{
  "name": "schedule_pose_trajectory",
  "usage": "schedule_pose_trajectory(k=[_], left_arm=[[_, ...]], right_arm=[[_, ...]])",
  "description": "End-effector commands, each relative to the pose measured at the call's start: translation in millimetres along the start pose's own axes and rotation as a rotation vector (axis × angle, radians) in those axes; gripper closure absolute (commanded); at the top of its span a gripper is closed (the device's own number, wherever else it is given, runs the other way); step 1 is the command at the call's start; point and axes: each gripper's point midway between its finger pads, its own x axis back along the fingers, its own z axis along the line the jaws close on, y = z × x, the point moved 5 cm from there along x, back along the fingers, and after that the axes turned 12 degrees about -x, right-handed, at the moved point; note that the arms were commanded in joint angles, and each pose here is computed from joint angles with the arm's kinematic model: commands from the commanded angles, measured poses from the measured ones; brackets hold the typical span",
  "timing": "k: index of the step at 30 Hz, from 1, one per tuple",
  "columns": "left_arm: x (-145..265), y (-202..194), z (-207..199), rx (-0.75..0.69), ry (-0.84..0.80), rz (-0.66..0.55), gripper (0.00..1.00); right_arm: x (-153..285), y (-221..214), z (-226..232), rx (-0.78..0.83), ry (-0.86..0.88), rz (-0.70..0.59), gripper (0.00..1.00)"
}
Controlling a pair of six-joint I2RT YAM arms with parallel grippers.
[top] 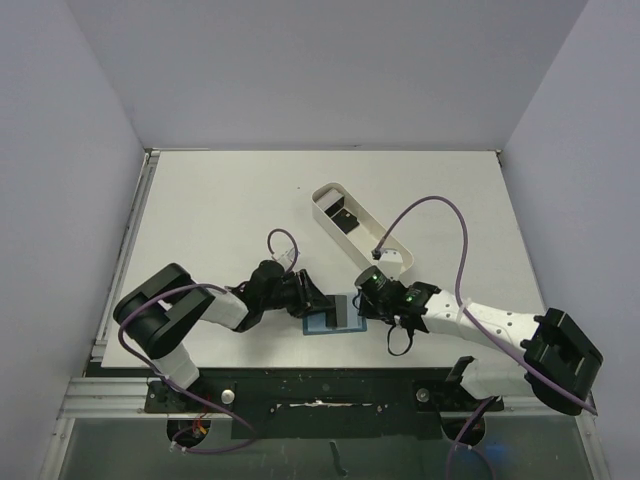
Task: Put the credit cards into the card holder
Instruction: Insert the credit card into the card holder.
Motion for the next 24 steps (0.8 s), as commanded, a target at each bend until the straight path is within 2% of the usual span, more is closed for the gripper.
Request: schedule_pose_trajectory(k=[1, 11, 24], left_arm=[[1, 10, -8, -0.056, 0.019, -0.027, 0.65], [-4, 2, -3, -0.039, 0.005, 0.015, 0.63], [-12, 3, -12, -0.049, -0.014, 0.029, 0.64]], right_arm=[[7, 10, -3, -0.025, -0.01, -0.067, 0.77], [-3, 3, -20, -0.016, -0.084, -0.072, 0.81], [-24, -14, -20, -0.006, -0.059, -0.03, 0.83]])
